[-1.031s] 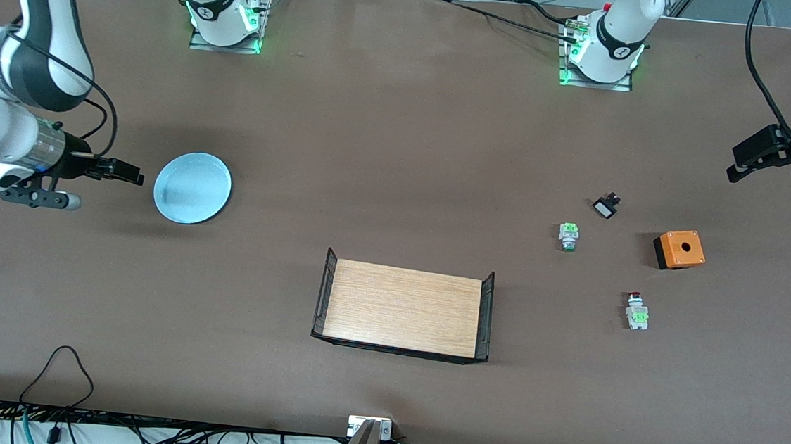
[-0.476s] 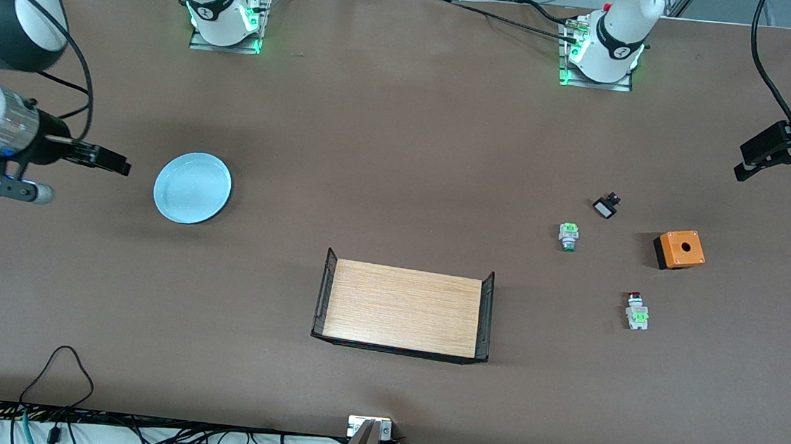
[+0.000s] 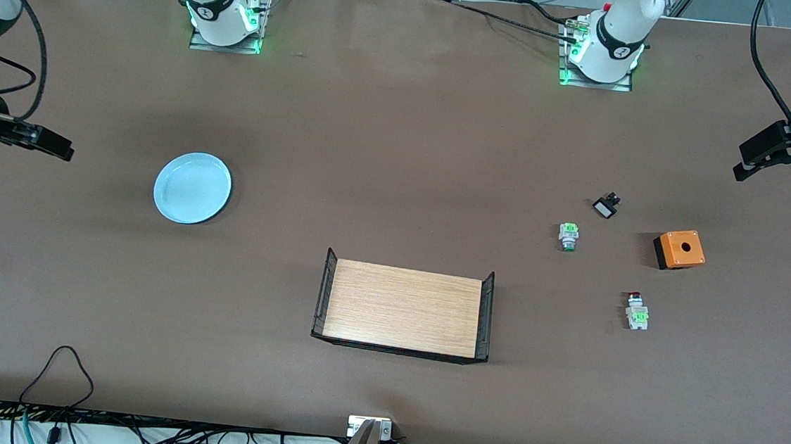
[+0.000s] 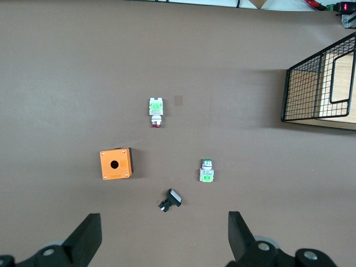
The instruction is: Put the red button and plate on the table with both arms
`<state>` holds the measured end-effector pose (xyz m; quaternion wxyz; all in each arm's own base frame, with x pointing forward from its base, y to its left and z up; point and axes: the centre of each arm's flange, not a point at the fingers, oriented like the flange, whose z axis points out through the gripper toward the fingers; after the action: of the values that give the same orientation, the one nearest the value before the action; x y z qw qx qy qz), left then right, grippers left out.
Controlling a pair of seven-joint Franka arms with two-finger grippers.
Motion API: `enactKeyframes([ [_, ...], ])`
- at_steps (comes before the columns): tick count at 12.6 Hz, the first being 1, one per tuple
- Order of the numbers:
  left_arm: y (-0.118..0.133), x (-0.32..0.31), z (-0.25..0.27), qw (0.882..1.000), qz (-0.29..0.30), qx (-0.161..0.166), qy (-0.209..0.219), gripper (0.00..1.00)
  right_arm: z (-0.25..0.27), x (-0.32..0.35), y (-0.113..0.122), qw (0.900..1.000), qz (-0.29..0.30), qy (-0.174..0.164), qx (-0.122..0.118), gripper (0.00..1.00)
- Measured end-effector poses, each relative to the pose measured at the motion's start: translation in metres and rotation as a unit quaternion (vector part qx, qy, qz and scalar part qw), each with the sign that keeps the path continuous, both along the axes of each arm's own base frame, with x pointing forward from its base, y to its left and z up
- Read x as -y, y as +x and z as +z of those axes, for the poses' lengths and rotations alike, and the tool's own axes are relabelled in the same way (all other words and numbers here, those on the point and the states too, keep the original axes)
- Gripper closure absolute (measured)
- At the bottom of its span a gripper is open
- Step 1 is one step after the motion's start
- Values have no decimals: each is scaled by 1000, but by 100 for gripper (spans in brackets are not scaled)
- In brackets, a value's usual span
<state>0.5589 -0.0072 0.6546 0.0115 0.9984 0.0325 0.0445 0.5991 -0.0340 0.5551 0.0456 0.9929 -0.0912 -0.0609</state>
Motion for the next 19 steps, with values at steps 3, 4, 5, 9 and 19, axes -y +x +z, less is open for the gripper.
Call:
enactKeyframes([
  [3, 0, 0, 5, 1000, 0, 5, 0, 0, 2, 5, -3, 1000, 11, 2, 4, 0],
  [4, 0, 0, 7, 1000, 0, 8, 0, 0, 0, 4, -2, 1000, 25, 4, 14, 0],
  [5, -1, 0, 9, 1000, 0, 10, 0, 0, -3, 5, -4, 999, 44, 6, 26, 0],
  [9, -1, 0, 10, 1000, 0, 10, 0, 0, 0, 6, -21, 998, 61, 9, 32, 0],
  [19, -1, 0, 10, 1000, 0, 10, 0, 0, 22, 8, -19, 996, 62, 24, 56, 0],
])
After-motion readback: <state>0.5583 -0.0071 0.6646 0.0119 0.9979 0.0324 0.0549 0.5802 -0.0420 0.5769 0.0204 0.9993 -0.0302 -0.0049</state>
